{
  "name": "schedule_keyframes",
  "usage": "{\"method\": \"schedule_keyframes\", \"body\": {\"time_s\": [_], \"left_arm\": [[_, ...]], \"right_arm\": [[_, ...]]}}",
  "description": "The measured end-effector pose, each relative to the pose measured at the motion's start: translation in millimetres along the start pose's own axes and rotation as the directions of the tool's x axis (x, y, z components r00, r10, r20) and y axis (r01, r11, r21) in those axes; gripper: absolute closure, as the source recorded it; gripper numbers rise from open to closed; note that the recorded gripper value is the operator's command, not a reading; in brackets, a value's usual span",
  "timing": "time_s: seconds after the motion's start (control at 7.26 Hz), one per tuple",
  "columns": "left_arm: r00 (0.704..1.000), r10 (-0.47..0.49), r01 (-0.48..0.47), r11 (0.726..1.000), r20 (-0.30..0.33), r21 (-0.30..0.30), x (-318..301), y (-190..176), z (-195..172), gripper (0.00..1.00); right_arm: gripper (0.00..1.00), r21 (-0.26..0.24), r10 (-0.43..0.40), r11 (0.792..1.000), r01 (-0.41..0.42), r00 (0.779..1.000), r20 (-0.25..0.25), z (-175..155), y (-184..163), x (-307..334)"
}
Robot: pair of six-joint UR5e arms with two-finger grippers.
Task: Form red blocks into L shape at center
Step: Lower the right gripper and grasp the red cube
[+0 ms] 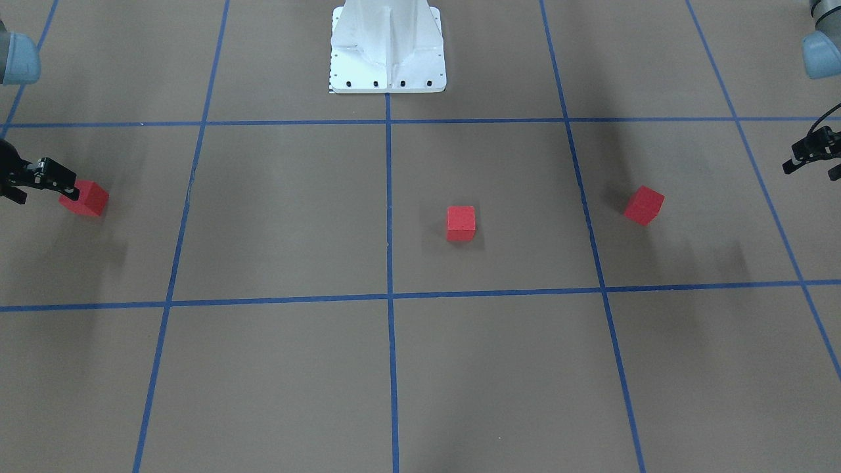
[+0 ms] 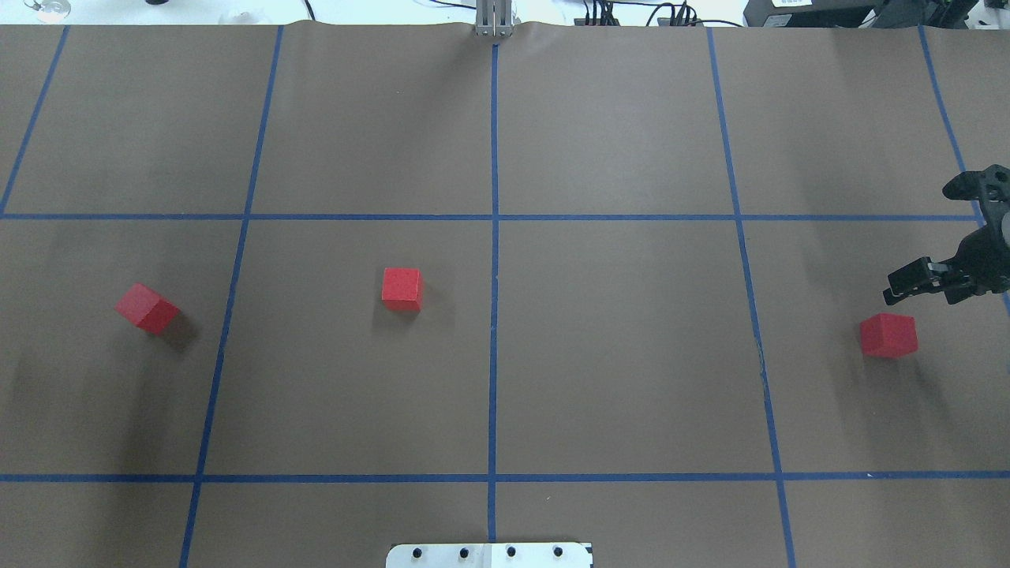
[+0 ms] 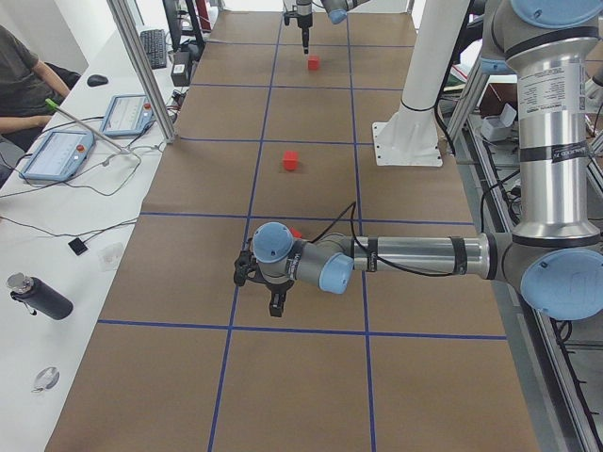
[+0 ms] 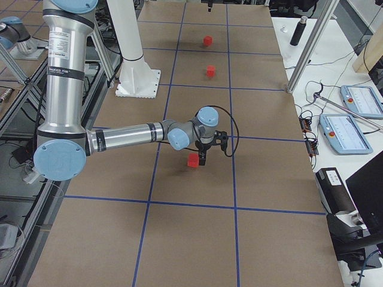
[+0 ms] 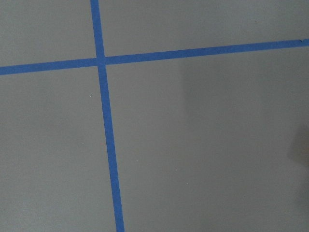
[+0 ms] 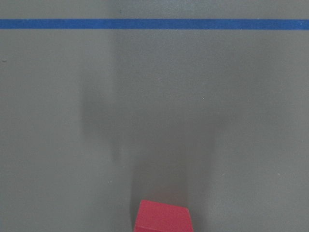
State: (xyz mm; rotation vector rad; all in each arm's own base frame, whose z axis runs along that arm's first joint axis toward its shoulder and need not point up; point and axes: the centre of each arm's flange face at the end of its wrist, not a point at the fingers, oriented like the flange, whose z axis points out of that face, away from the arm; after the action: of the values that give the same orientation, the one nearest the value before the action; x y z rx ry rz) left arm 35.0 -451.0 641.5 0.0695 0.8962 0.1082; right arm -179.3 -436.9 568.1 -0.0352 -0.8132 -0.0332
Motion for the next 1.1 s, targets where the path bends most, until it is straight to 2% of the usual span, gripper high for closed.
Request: {"method": "schedule_keyframes", "body": {"time_s": [0.83,1.1], "left_arm": [[1.0,0.004,-0.004,1.0,-0.017,0.003,3.3,-0.3,-2.7,0.0],[1.0,0.004,-0.004,1.0,-0.021,0.003,3.6,0.6,-3.3,0.0]], "right_arm": [[0.02,-0.038,0.016,0.999,-0.017,0.999,-0.034,28.6,5.1,-8.3],[0.07,-0.06,0.025,0.998,-0.028,0.999,-0.048,41.4,6.5,-1.5]]}}
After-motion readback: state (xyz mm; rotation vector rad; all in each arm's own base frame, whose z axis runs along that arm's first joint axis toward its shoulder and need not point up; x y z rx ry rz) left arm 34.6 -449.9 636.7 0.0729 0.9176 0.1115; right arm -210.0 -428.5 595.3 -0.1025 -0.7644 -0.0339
